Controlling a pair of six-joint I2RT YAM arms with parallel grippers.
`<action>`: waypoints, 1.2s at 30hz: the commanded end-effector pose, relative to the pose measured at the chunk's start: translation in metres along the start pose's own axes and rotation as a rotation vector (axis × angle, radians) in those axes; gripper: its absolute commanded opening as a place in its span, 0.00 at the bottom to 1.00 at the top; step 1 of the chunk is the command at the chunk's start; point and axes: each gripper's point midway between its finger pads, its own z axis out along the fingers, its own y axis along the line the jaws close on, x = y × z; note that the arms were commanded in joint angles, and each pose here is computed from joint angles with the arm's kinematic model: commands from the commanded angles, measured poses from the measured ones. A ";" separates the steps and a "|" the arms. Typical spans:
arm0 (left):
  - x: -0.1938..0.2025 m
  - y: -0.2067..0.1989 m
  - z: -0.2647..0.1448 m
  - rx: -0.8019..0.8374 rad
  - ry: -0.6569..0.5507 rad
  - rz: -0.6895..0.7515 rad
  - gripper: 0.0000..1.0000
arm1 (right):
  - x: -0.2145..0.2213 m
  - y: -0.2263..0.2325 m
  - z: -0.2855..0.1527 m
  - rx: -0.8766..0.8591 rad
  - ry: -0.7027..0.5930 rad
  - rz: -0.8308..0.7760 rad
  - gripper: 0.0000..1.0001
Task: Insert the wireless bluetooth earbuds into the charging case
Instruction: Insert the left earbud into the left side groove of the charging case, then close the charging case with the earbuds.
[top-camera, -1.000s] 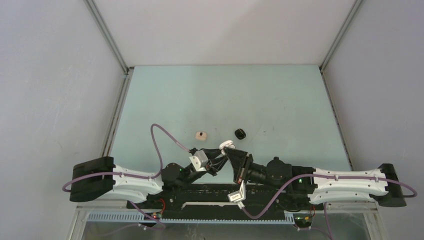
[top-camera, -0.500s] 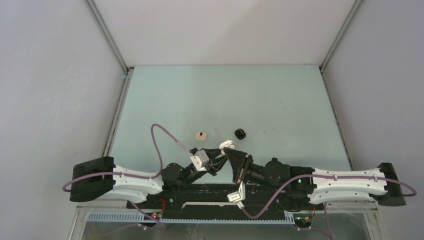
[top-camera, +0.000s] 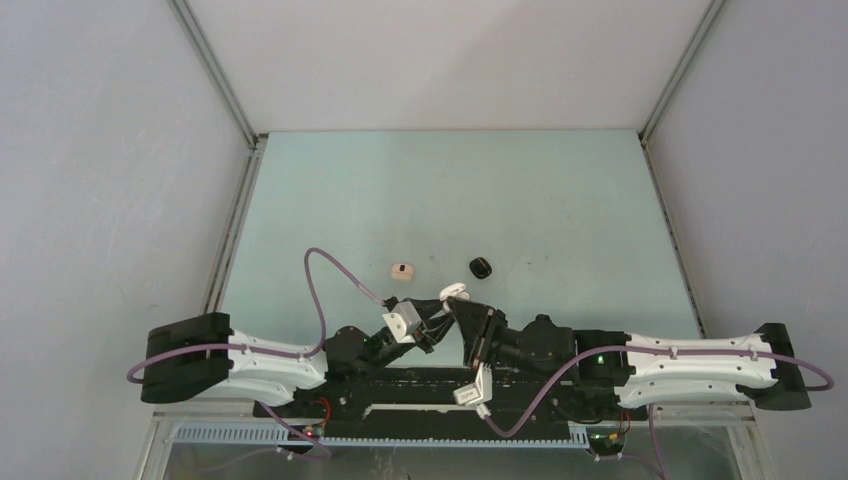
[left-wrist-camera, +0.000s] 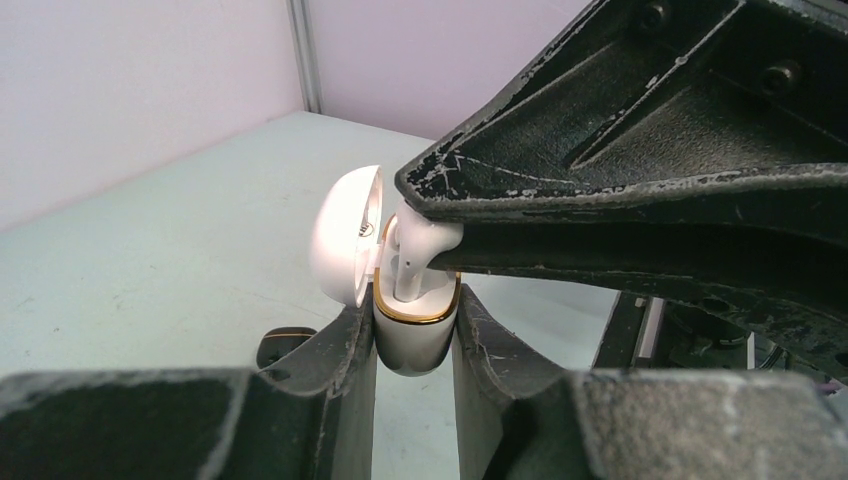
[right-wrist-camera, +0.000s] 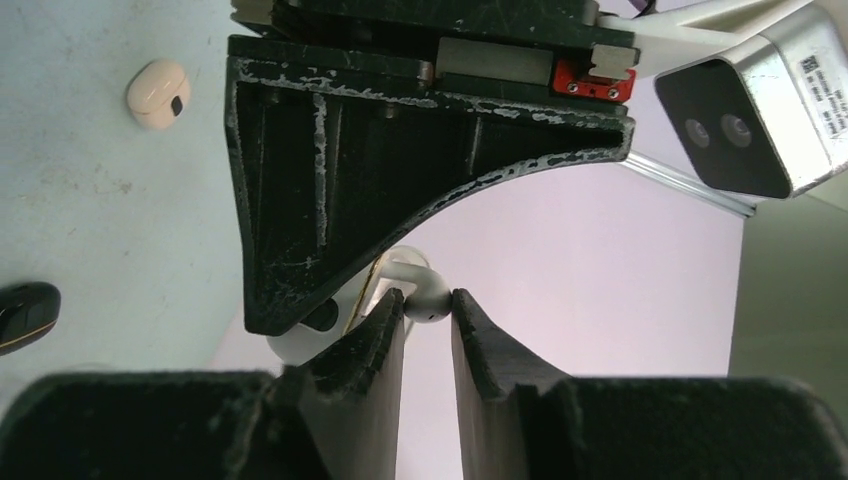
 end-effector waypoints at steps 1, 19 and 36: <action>-0.037 0.002 0.007 -0.020 -0.136 -0.038 0.00 | 0.007 0.022 -0.005 -0.129 0.042 0.000 0.27; -0.030 0.006 0.003 -0.039 -0.127 -0.042 0.00 | 0.014 0.013 -0.020 -0.192 0.051 0.087 0.47; -0.008 -0.004 0.003 0.027 -0.013 0.011 0.00 | 0.042 0.044 -0.094 -0.488 -0.021 1.424 0.80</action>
